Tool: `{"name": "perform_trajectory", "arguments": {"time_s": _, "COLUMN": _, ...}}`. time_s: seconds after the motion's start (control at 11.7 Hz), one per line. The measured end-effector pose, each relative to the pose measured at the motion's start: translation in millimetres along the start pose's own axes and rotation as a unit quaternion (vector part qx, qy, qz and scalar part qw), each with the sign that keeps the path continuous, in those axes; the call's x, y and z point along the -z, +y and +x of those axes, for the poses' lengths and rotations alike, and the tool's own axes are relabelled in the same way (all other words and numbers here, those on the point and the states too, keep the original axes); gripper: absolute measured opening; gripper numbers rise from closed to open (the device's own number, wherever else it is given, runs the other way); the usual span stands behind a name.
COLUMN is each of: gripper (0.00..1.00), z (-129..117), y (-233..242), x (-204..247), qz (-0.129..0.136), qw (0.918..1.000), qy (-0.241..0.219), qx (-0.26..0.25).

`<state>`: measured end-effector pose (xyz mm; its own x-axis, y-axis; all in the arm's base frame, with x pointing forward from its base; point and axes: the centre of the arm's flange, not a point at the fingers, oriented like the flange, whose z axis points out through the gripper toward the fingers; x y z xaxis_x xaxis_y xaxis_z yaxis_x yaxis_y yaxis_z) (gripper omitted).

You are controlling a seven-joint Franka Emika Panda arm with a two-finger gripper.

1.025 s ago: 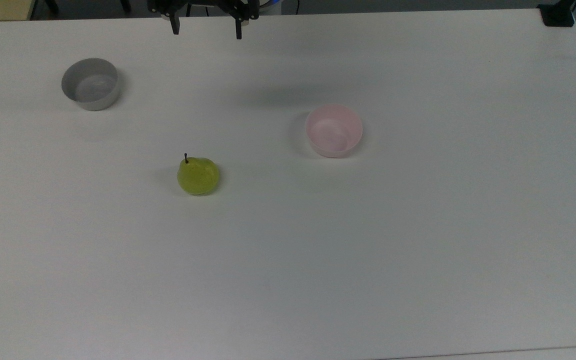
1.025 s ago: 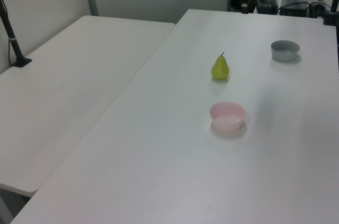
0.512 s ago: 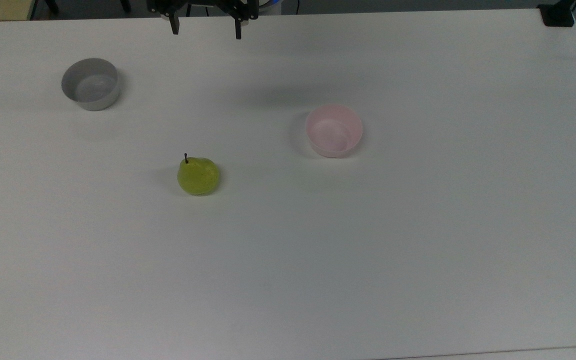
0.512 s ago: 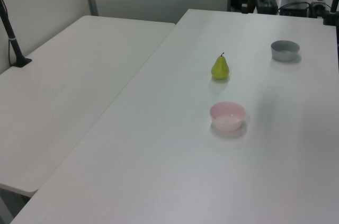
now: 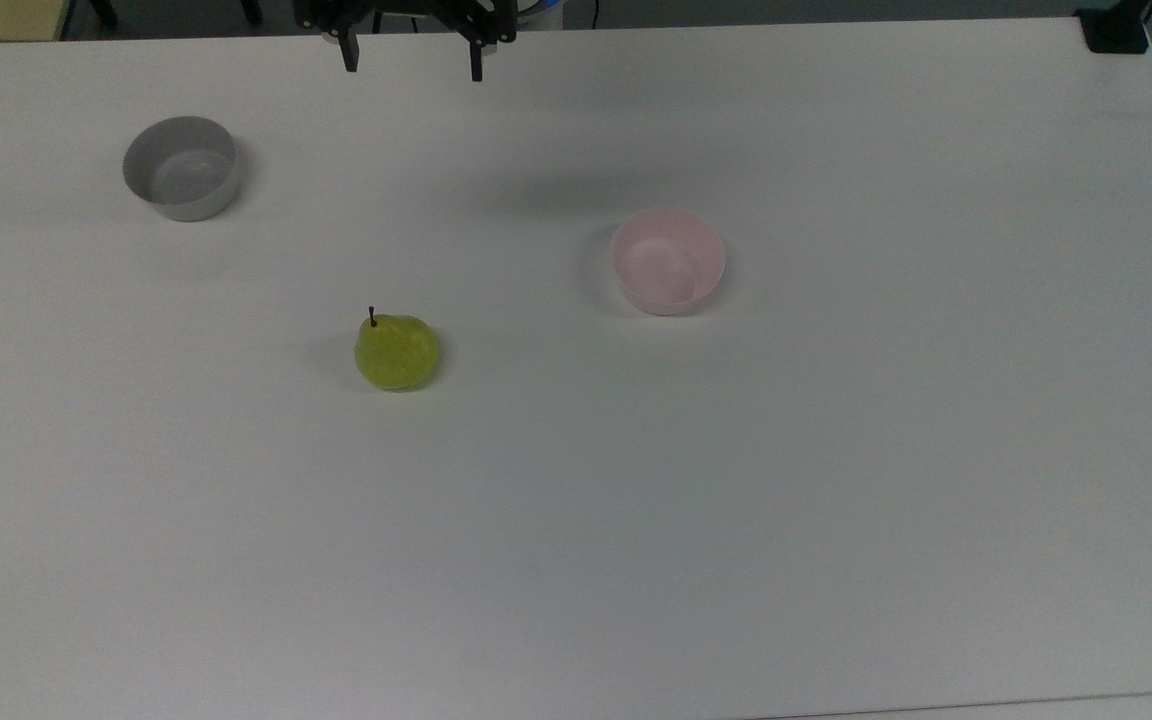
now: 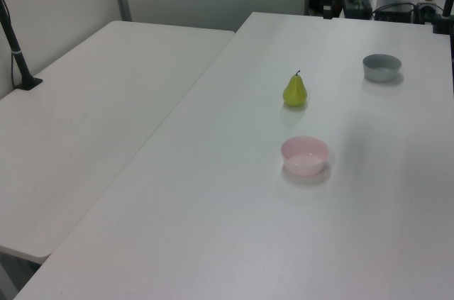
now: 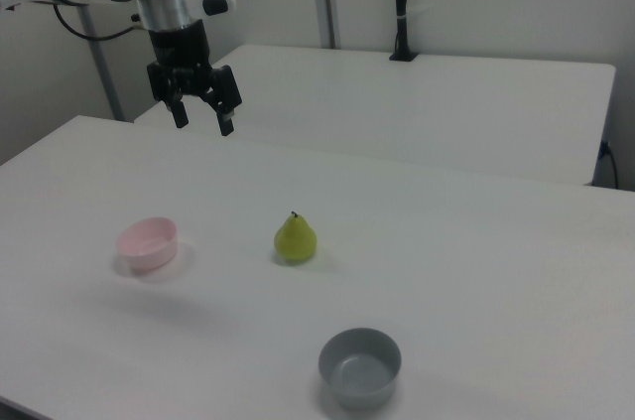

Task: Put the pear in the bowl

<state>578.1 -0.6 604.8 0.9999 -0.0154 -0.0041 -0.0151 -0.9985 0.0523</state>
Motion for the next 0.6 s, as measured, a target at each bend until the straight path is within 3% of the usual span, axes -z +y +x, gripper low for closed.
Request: {"name": "perform_trajectory", "arguments": {"time_s": 0.6, "gripper": 1.0, "z": 36, "y": 13, "x": -27, "qz": -0.003, "qw": 0.9995, "qy": 0.03, "qx": -0.01}}
